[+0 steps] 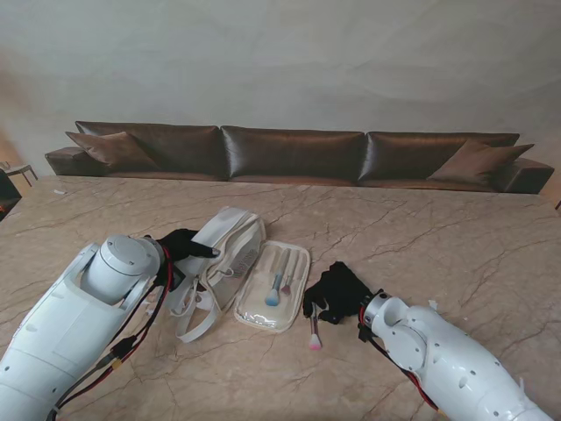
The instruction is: Pack the cosmetics bag
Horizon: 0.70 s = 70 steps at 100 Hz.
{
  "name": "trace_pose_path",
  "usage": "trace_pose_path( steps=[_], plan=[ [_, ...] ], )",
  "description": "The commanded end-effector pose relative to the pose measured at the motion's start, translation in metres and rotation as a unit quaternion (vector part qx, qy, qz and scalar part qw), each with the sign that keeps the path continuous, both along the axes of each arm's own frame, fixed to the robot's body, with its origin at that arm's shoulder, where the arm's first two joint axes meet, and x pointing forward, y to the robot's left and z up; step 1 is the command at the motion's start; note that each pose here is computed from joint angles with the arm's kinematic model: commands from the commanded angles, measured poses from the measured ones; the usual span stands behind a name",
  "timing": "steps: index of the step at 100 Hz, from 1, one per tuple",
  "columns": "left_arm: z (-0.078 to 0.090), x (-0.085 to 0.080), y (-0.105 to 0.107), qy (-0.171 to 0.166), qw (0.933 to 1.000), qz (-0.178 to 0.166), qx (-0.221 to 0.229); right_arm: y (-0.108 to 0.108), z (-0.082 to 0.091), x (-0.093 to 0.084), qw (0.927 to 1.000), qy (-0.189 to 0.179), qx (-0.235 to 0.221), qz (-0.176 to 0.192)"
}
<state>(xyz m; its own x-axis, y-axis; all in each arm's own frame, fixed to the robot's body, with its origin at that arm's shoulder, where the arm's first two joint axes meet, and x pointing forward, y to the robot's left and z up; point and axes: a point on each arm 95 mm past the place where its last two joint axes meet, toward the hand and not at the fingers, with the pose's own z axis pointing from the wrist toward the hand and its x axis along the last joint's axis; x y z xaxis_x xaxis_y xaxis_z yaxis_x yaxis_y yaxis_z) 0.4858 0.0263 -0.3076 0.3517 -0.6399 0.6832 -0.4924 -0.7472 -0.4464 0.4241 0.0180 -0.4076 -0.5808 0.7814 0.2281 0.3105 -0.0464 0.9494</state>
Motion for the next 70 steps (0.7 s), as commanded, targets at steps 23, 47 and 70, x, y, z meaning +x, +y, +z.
trace_pose_path(
  steps=[23, 47, 70],
  plan=[
    [0.0015, -0.0003, -0.0044, 0.000, 1.0000, -0.003, -0.007, -0.0002, -0.0070, -0.0046, 0.9967, -0.059, -0.039, 0.039],
    [0.0005, -0.0013, -0.0041, 0.001, 1.0000, -0.002, -0.007, 0.0037, -0.0098, -0.0047, 0.9910, -0.104, -0.055, 0.065],
    [-0.0005, -0.0021, -0.0035, 0.000, 1.0000, 0.000, -0.007, 0.0020, -0.0078, -0.0048, 0.9853, -0.111, -0.090, 0.094]
  ],
)
